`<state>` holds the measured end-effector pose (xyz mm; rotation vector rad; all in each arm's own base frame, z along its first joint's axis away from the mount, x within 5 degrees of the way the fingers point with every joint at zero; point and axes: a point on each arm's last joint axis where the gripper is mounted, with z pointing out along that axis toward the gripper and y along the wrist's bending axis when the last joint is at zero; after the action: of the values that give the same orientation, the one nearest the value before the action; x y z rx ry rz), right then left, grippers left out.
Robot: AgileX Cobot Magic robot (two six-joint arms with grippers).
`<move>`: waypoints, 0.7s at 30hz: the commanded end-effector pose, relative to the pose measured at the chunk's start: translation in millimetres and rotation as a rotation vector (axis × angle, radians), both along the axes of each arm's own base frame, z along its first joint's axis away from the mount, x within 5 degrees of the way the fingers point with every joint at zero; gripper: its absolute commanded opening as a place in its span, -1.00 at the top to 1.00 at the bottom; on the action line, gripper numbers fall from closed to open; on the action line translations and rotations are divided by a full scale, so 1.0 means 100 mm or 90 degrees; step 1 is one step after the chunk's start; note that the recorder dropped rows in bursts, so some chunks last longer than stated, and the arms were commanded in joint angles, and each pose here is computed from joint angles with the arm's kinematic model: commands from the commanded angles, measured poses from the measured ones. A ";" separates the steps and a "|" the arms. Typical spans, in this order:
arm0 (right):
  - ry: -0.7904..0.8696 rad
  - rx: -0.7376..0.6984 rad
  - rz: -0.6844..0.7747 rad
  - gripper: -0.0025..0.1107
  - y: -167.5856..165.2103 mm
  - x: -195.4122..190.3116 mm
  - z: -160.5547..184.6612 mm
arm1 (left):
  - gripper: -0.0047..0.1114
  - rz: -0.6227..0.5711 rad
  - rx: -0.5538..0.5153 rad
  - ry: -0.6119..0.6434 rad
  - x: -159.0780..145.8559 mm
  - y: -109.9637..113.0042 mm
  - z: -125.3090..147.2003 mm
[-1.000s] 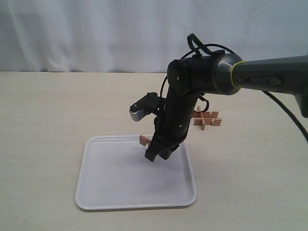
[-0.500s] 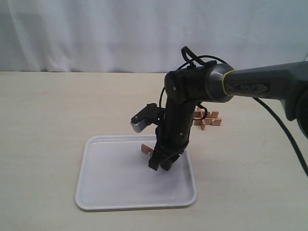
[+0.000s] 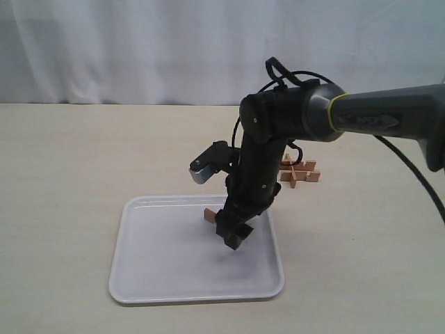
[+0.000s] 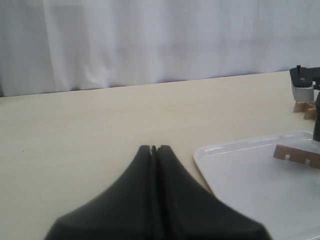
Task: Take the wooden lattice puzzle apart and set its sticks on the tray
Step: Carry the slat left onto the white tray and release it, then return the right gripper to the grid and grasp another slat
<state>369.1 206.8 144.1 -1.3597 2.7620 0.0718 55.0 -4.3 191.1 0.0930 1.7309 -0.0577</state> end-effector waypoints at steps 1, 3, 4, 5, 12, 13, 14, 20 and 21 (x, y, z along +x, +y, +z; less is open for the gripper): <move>-0.045 0.017 0.009 -0.49 -0.01 -0.01 0.27 | 0.92 -0.001 -0.003 -0.005 0.00 0.00 0.00; -0.060 0.020 0.017 -0.49 -0.03 -0.03 0.41 | 0.92 -0.001 -0.003 -0.005 0.00 0.00 0.00; -0.068 0.019 0.022 -0.49 -0.03 -0.03 0.46 | 0.92 -0.001 -0.003 -0.005 0.00 0.00 0.00; -0.079 0.015 0.025 -0.49 -0.06 -0.03 0.51 | 0.92 -0.001 -0.003 -0.005 0.00 0.00 0.00; -0.135 -0.002 -0.074 -0.48 -0.36 0.12 0.67 | 0.92 -0.001 -0.003 -0.005 0.00 0.00 0.00; -0.136 0.001 -0.103 -0.48 -0.43 0.15 0.68 | 0.92 -0.001 -0.003 -0.005 0.00 0.00 0.00; -0.140 0.005 -0.140 -0.48 -0.52 0.20 0.68 | 0.92 -0.001 -0.003 -0.005 0.00 0.00 0.00; -0.167 0.061 -0.433 -0.48 -1.00 0.47 0.60 | 0.92 -0.001 -0.003 -0.005 0.00 0.00 0.00; -0.169 0.068 -0.456 -0.48 -1.04 0.50 0.57 | 0.92 -0.001 -0.003 -0.005 0.00 0.00 0.00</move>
<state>409.4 116.5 205.5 -0.4778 2.7826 -0.0221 55.0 -4.3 191.1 0.0930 1.7309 -0.0577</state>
